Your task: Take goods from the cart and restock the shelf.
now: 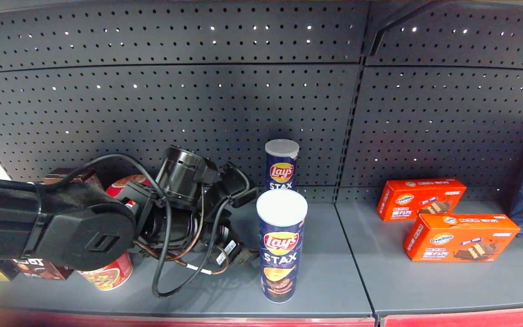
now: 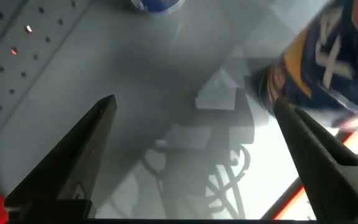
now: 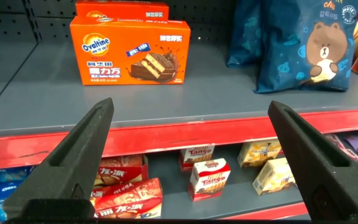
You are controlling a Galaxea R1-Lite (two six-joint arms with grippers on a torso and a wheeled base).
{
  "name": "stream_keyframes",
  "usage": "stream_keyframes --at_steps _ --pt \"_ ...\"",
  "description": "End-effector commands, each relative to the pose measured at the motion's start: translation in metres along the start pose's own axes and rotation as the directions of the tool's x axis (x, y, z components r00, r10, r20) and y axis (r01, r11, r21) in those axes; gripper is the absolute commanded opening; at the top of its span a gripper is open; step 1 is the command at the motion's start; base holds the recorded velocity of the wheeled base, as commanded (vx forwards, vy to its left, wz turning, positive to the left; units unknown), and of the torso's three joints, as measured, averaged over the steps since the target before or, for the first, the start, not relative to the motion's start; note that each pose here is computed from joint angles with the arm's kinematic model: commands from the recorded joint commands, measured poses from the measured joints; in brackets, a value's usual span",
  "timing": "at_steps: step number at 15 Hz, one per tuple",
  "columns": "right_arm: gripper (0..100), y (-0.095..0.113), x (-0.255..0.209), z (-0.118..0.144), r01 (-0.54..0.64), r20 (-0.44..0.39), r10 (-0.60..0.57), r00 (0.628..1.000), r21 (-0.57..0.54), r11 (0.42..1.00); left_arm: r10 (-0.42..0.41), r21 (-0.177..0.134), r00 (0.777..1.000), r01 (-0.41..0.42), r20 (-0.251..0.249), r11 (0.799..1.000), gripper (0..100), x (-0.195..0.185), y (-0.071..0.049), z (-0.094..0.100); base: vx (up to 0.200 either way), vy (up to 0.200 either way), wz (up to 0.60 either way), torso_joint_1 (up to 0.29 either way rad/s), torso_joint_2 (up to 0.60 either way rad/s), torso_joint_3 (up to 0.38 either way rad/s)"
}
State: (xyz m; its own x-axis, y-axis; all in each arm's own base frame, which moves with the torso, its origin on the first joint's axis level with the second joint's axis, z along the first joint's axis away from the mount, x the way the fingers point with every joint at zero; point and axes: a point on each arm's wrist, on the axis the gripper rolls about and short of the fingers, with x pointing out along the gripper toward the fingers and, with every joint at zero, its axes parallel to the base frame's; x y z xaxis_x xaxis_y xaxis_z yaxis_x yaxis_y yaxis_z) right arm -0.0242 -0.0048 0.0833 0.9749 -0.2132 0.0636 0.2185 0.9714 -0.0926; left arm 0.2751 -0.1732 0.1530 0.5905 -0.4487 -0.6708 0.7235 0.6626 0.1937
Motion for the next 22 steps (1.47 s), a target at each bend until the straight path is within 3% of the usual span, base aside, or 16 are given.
stream_keyframes --at_steps 1,5,10,16,22 --pt "100 0.000 0.000 0.001 0.000 0.001 0.000 1.000 0.000 1.000 -0.002 0.000 1.000 0.002 0.003 1.000 100 0.002 0.000 0.002 0.000 0.000 0.00 0.000 0.00 0.000" --pt "100 0.000 0.000 0.001 0.000 0.001 0.000 1.000 0.000 1.000 -0.006 0.001 1.000 0.006 -0.003 1.000 100 0.003 0.000 0.001 0.000 0.000 0.00 0.000 0.00 0.000" --pt "100 0.000 0.000 0.000 0.001 -0.001 -0.001 1.000 -0.001 1.000 -0.022 0.000 0.999 0.022 -0.047 1.000 100 0.001 -0.002 -0.004 0.000 0.000 0.00 0.000 0.00 0.000" --pt "100 0.000 0.000 0.000 0.000 -0.001 0.000 1.000 -0.001 1.000 -0.022 0.001 0.999 0.022 -0.042 1.000 100 -0.003 -0.003 -0.003 0.000 0.000 0.00 0.000 0.00 0.000" --pt "100 0.000 0.000 0.000 0.000 -0.001 0.000 1.000 -0.001 1.000 -0.043 0.016 0.998 0.043 -0.040 0.999 100 -0.003 -0.011 -0.001 0.000 0.000 0.00 0.000 0.00 0.000"
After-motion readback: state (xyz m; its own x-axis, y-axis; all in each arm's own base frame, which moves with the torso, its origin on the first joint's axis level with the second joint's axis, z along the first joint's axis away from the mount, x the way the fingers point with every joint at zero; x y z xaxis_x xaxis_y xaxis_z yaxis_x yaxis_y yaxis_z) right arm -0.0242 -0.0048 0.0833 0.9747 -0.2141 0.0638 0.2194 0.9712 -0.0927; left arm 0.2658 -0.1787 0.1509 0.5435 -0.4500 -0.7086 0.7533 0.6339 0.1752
